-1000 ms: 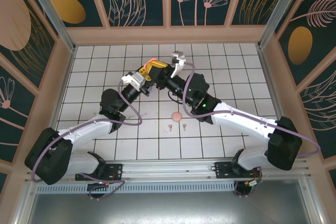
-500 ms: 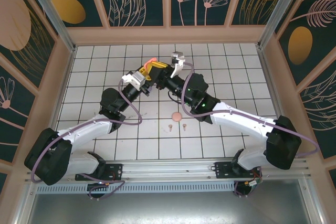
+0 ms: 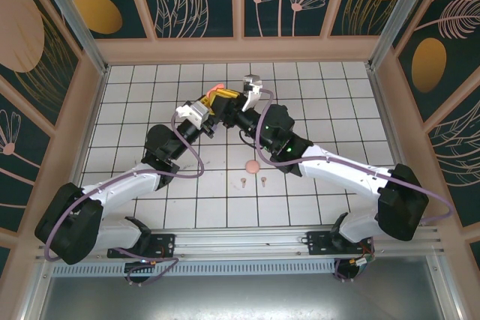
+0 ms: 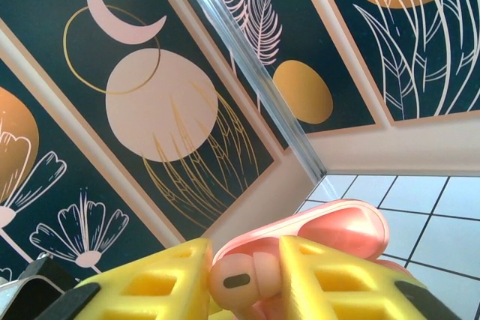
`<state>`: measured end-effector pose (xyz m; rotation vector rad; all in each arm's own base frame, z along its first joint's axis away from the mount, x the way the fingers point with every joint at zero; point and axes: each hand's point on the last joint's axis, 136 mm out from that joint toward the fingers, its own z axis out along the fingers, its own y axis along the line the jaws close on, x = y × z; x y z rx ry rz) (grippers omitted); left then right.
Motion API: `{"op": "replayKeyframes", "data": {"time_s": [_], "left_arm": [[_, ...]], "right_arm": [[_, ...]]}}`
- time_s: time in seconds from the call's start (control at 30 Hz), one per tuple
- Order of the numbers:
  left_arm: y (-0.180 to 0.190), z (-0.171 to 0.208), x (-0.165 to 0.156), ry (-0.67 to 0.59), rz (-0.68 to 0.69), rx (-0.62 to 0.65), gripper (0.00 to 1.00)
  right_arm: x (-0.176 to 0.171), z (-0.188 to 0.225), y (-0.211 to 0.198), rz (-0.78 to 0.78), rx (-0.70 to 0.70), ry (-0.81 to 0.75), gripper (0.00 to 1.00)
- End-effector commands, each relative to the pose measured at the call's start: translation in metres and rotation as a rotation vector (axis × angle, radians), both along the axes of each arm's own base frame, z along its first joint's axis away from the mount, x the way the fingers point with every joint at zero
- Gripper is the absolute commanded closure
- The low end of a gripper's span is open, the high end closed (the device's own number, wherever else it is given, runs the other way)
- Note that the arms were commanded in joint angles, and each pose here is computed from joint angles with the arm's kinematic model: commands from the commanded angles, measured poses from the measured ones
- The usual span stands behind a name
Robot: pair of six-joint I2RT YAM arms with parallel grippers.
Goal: Insert the wireless bluetooth earbuds into the charging case
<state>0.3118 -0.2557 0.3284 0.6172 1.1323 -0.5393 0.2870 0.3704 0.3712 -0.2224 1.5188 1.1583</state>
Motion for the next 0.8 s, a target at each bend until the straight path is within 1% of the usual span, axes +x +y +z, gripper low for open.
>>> {"op": "replayKeyframes", "data": {"time_s": [0.0,0.2,0.6,0.63,0.7,0.77], "left_arm": [[0.004,0.05,-0.018,-0.12,-0.037,-0.096,1.0],[0.005,0.051,-0.018,-0.122,-0.038,-0.098,1.0],[0.005,0.053,-0.019,-0.119,-0.041,-0.103,1.0],[0.005,0.052,-0.019,-0.117,-0.041,-0.103,1.0],[0.005,0.05,-0.018,-0.112,-0.041,-0.102,1.0],[0.005,0.048,-0.018,-0.106,-0.041,-0.102,1.0]], "right_arm": [[0.008,-0.028,0.0,-0.034,-0.057,0.069,0.67],[0.012,-0.031,-0.002,-0.047,-0.058,0.09,0.64],[0.017,-0.035,-0.006,-0.054,-0.052,0.123,0.64],[0.017,-0.033,-0.006,-0.052,-0.047,0.123,0.62],[0.018,-0.025,-0.006,-0.041,-0.033,0.118,0.55],[0.017,-0.01,-0.007,-0.02,-0.015,0.105,0.49]]}}
